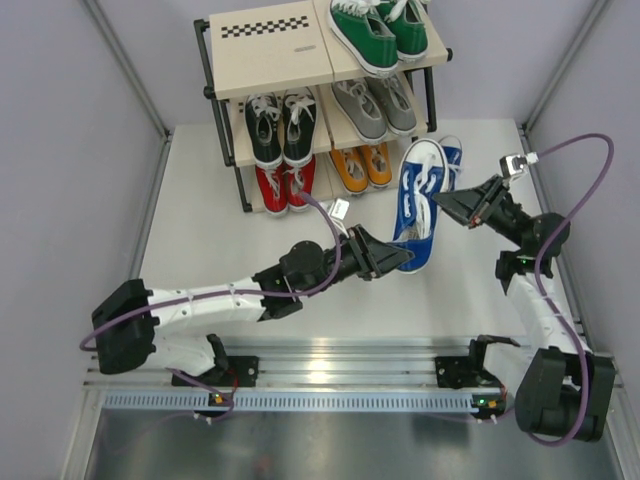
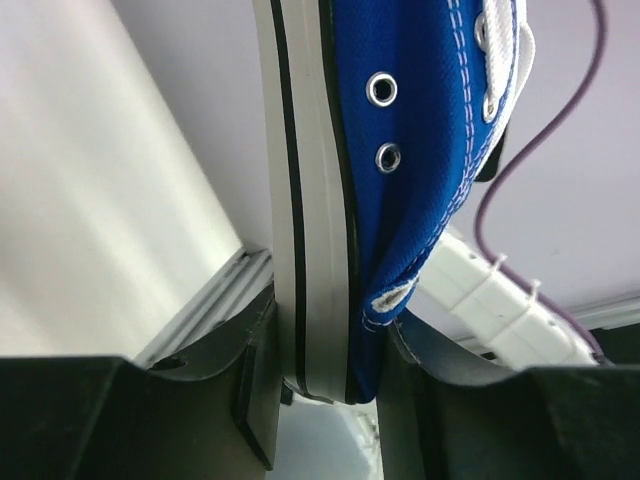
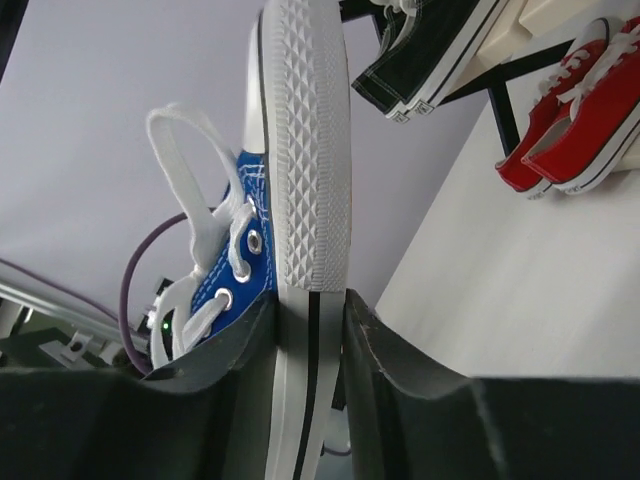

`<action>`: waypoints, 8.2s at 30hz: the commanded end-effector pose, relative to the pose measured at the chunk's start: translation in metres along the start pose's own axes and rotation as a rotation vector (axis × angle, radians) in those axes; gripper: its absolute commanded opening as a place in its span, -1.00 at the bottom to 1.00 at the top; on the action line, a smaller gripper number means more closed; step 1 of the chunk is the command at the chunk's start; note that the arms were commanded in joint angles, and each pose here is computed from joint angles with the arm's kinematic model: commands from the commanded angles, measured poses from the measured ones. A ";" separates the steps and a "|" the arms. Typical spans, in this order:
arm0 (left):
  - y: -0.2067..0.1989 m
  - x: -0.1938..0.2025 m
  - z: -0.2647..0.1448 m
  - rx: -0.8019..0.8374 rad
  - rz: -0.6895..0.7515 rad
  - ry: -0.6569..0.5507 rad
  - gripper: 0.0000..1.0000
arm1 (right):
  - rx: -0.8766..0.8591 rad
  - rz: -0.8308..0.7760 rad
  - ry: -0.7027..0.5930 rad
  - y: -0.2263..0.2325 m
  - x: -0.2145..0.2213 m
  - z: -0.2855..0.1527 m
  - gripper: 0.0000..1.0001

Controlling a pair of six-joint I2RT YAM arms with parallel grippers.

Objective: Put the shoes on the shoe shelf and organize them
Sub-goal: Adjust the shoe, then place the shoe at the shoe shelf, then pick up the shoe at the center of the board.

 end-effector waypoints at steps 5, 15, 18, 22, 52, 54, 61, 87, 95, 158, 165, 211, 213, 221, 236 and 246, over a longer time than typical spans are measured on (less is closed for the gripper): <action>-0.050 -0.037 -0.028 0.072 0.135 -0.197 -1.00 | 0.006 -0.235 0.088 0.018 -0.003 0.001 0.35; -0.076 -0.065 -0.055 0.021 0.220 -0.257 -1.00 | 0.028 -0.506 0.117 0.031 -0.006 -0.009 0.76; -0.094 -0.077 -0.061 0.017 0.262 -0.272 -1.00 | 0.034 -0.586 0.120 0.031 -0.003 -0.015 0.76; -0.130 -0.095 -0.069 0.035 0.328 -0.322 -1.00 | 0.023 -0.685 0.172 0.025 0.007 -0.023 0.79; -0.149 -0.317 0.005 -0.224 0.181 -0.617 -1.00 | 0.028 -0.860 0.236 -0.006 0.027 -0.047 0.86; -0.149 -0.322 0.008 -0.222 0.172 -0.622 -1.00 | 0.028 -0.860 0.235 -0.005 0.028 -0.048 0.86; -0.152 -0.335 0.009 -0.223 0.128 -0.622 -1.00 | 0.028 -0.866 0.228 -0.003 0.029 -0.049 0.88; -0.156 -0.353 -0.013 -0.274 0.003 -0.639 0.77 | 0.045 -0.884 0.202 0.002 0.029 -0.052 0.89; -0.155 -0.343 -0.017 -0.278 -0.031 -0.565 0.97 | 0.057 -0.887 0.192 0.001 0.028 -0.053 0.90; -0.001 -0.113 -0.227 -0.374 0.467 -0.379 0.98 | 0.876 -0.763 0.352 -0.064 -0.082 -0.028 0.72; 0.021 -0.090 -0.249 -0.411 0.423 -0.419 0.97 | 1.160 -0.633 0.234 -0.144 -0.111 0.008 0.65; 0.051 -0.085 -0.208 -0.215 0.123 -0.183 0.90 | 0.699 -0.308 0.341 -0.101 -0.041 -0.047 -1.00; 0.050 -0.086 -0.202 -0.221 0.129 -0.178 0.90 | 0.654 -0.307 0.346 -0.091 -0.030 -0.050 -1.00; 0.032 -0.045 -0.123 -0.207 0.254 -0.070 0.90 | 0.500 -0.355 0.332 -0.054 -0.007 -0.048 -1.00; 0.038 0.041 0.033 -0.045 0.400 -0.105 0.98 | 0.304 -0.340 0.306 -0.023 0.017 -0.036 -1.00; 0.037 0.044 0.064 0.014 0.402 -0.190 0.97 | 0.282 -0.355 0.292 -0.020 0.025 -0.037 -1.00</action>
Point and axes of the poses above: each gripper's point midway between its finger pads, its own z axis out along the fingers, its own y axis along the line the jaws close on, x = y × z, the point moved 10 cm from there along -z, back along the fingers, and after that the axes turned 8 degrees about -z, right-handed, at the moved point
